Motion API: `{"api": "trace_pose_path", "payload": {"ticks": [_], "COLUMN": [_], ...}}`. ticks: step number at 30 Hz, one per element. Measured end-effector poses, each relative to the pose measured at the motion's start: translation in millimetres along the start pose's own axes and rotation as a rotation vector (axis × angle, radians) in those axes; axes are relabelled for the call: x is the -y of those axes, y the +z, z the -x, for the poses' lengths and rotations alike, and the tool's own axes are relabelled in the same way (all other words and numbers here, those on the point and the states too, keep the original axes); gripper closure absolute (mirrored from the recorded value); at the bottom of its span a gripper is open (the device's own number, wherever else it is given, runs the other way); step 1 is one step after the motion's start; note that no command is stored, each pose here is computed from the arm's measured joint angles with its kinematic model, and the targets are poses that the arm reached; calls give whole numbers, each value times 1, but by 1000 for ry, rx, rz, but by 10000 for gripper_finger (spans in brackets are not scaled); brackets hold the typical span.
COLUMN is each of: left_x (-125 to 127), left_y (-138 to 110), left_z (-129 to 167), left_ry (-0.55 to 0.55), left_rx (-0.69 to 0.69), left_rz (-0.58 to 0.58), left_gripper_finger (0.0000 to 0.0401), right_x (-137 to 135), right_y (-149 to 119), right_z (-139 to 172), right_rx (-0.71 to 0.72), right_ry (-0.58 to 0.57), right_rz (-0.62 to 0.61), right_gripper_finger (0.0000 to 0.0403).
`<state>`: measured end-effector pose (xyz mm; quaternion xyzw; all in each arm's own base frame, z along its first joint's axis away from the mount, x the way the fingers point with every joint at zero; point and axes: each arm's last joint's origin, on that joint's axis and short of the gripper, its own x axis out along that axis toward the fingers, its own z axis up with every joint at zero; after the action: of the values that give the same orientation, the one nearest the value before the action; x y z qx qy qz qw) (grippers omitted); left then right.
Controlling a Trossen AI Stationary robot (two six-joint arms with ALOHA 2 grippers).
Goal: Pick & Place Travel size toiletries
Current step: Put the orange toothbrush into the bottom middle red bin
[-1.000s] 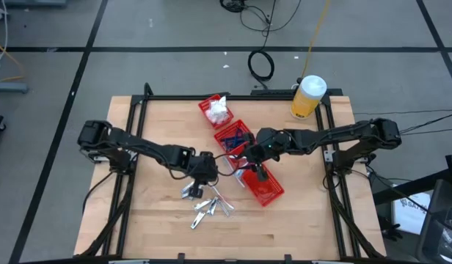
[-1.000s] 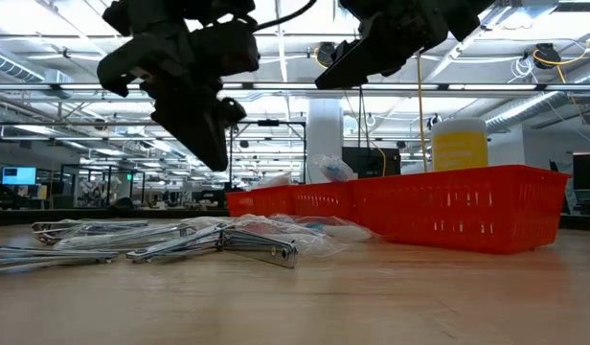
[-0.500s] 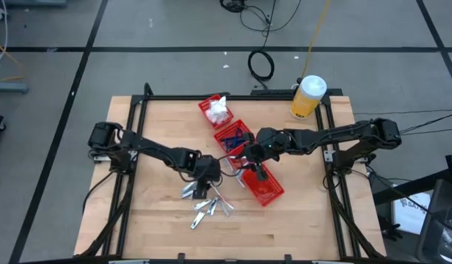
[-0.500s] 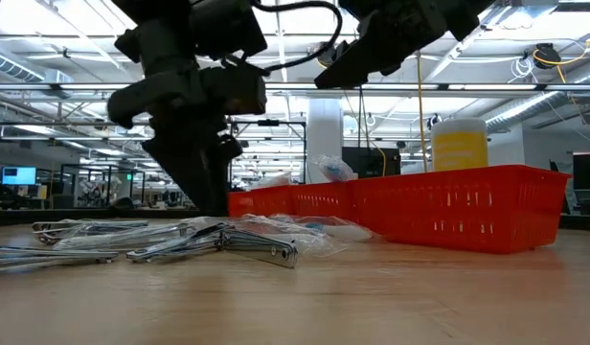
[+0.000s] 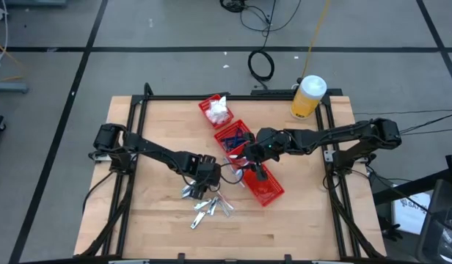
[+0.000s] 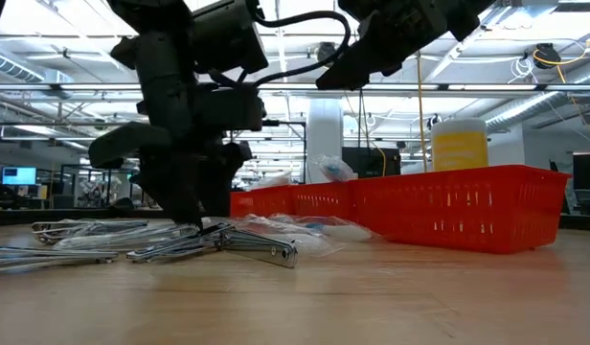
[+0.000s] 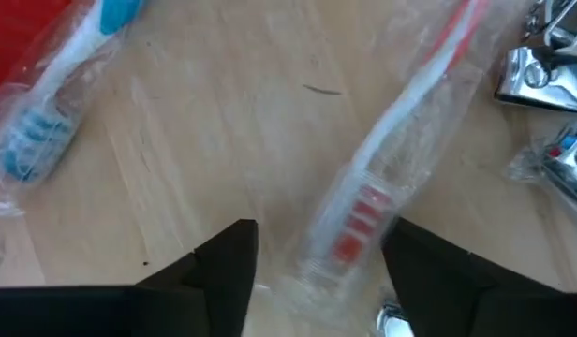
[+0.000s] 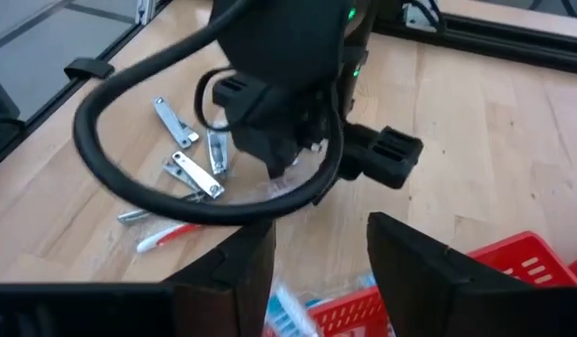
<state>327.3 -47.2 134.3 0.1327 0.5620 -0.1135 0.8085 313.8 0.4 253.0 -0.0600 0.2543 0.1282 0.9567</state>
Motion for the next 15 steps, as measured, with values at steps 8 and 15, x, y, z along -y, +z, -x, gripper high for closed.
{"api": "trace_pose_path", "payload": {"ticks": [8, 15], "left_x": [-3, -6], "left_y": [-1, -3], "left_z": [-2, -2], "left_ry": [-57, -67], "left_rx": [11, -1], "left_rz": [-44, -69], "left_gripper_finger": [296, 353], "right_x": [0, 0], "right_y": [-1, -1], "right_z": [0, 0], "right_rx": [-8, -8], "right_ry": [2, 2], "right_rz": [-2, 0], "right_gripper_finger": [246, 249]}}
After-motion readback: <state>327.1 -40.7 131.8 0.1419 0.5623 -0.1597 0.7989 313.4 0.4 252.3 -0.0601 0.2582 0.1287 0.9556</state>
